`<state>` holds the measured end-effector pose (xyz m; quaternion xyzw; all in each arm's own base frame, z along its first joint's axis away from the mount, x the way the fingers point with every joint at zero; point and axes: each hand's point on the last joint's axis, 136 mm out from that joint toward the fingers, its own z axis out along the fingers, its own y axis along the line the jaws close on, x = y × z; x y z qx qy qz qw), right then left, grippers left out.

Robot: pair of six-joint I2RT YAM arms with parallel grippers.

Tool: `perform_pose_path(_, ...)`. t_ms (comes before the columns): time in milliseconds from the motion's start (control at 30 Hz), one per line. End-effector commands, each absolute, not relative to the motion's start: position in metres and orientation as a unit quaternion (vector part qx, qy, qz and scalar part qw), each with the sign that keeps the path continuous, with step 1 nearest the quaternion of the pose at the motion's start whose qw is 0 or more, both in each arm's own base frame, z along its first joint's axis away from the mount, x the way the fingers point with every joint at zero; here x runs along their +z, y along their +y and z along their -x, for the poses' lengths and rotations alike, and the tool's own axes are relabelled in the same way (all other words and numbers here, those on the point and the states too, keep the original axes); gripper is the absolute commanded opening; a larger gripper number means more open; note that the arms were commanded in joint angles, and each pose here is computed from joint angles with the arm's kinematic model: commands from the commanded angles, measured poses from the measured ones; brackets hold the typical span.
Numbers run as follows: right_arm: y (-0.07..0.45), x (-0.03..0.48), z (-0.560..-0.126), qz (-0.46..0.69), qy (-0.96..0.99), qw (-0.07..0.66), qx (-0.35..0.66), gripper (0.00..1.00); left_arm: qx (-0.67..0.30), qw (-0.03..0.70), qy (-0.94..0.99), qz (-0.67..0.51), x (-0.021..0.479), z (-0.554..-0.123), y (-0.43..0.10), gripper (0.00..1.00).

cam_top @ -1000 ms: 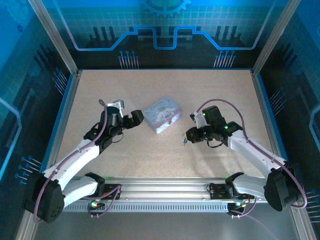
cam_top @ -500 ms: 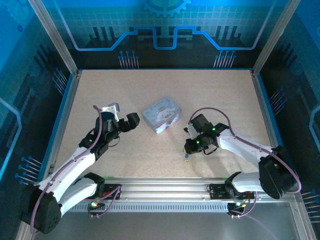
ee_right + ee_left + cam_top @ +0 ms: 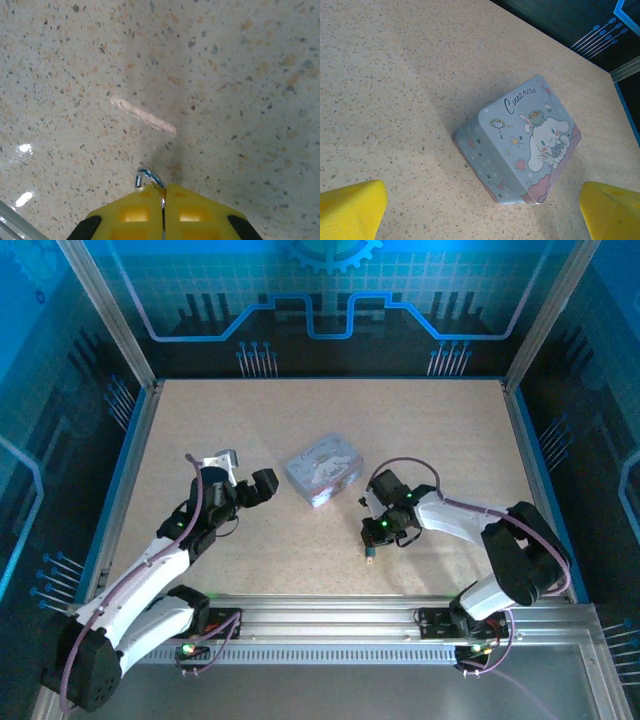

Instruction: Unlock a padlock with a key

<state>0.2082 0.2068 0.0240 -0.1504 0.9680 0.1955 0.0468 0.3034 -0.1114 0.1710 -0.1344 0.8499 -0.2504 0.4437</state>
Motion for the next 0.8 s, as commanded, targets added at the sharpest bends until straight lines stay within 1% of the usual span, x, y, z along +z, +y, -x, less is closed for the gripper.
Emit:
perform_pose_path(0,0.217,0.024,-0.219,0.155,0.966,0.063,0.199,0.08,-0.242,0.449,0.848,0.146,0.169,-0.303,-0.104,0.99)
perform_pose_path(333,0.216,0.016,-0.223,0.154,0.967,0.066,0.189,0.12,-0.243,0.448,0.848,0.146,0.170,-0.303,-0.104,0.99)
perform_pose_path(467,0.215,0.018,-0.224,0.154,0.968,0.071,0.187,0.16,-0.241,0.448,0.848,0.145,0.171,-0.303,-0.104,0.99)
perform_pose_path(767,0.211,0.030,-0.231,0.153,0.968,0.095,0.177,0.22,-0.237,0.449,0.850,0.140,0.172,-0.303,-0.104,0.99)
